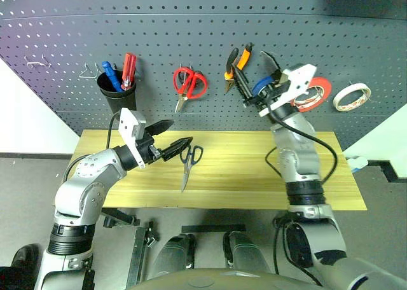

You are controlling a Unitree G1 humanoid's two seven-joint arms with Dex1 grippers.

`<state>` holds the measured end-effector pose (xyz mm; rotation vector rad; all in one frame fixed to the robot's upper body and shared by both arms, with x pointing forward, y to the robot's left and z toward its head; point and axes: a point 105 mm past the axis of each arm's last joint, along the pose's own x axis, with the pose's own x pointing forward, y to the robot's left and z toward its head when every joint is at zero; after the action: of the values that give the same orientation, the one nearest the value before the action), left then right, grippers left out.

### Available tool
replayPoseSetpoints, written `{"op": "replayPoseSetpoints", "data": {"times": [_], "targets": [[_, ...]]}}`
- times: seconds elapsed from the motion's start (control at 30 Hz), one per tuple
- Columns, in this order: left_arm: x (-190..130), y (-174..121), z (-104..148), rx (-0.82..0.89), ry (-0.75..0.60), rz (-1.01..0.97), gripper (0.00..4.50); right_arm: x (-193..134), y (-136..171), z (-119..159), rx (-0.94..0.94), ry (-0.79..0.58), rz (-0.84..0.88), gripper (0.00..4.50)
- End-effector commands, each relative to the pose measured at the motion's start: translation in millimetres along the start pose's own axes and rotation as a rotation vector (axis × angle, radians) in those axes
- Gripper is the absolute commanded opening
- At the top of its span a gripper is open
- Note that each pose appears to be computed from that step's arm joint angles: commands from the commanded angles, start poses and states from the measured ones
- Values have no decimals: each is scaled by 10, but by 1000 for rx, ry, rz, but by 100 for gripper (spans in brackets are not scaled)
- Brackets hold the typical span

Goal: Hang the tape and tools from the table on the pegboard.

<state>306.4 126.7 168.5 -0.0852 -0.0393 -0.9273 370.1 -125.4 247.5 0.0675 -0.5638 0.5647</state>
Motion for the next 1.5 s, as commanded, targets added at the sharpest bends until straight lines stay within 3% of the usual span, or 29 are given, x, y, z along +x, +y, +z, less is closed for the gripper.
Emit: {"op": "replayPoseSetpoints", "data": {"times": [0.03,0.37,0.53,0.8,1.1,1.33,1.5], "targets": [[-46,53,70,38,-20,22,450,-136,31,315,28,-13,98,447],[-145,363,-340,73,157,331,450,-742,239,253,-7,331,422,447],[-171,465,-531,75,237,490,450,-899,229,253,-15,419,486,447],[-108,387,-937,-129,480,562,450,-927,236,252,-31,442,491,447],[159,315,-1177,-246,610,630,450,-905,252,218,-4,450,463,447],[203,268,-1437,-250,807,666,450,-882,229,203,5,459,456,447],[376,280,-1451,-208,821,657,450,-865,229,204,8,463,460,447]]}}
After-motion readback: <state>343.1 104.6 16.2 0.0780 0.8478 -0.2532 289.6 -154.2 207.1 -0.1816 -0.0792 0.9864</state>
